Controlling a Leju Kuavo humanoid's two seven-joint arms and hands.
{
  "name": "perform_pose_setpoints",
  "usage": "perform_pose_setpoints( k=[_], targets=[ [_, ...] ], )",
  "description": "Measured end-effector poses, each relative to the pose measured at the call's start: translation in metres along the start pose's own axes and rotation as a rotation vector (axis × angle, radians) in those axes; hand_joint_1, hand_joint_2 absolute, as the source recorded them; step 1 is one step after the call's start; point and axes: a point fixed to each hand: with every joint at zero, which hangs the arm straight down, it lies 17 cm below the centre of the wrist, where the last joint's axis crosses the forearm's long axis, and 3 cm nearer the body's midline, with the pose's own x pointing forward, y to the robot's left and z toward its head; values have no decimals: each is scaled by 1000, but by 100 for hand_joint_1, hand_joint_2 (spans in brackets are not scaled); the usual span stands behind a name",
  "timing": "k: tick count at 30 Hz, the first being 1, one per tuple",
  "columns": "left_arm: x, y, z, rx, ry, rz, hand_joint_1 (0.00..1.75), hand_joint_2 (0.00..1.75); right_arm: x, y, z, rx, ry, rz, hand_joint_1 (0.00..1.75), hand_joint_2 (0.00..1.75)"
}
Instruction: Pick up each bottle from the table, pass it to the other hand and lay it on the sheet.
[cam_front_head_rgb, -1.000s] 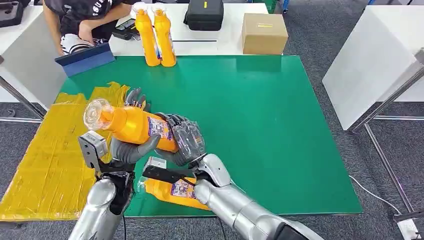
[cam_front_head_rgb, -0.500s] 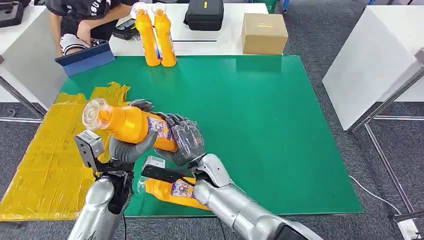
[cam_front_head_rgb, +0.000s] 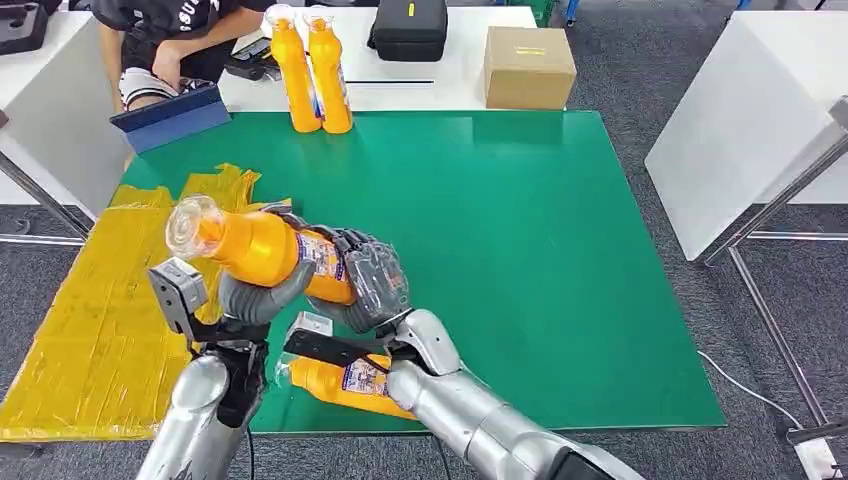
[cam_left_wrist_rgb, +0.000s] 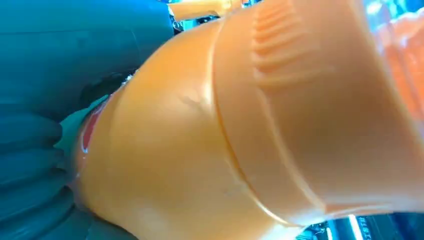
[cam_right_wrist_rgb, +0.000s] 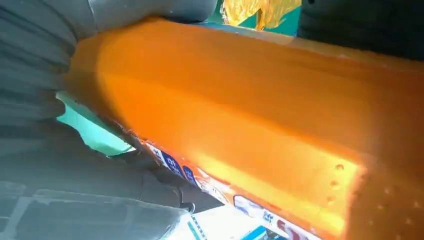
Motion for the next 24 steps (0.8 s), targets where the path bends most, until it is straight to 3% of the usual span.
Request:
perform_pose_setpoints(
  k=[1,2,17,24],
  targets=[
    [0,0,0,0,1,0,175,175,0,0,0,-1,2,-6,171,175],
    [0,0,0,0,1,1,175,175,0,0,0,-2,4,-11,2,175],
    [14,16,-15,68,-42,-31,175,175,3,-8,8,-63,-17,-135,0,175],
    [38,70,-11,276,-136,-339,175,175,-6,-22,33,-119,43,-231,0,175]
  ],
)
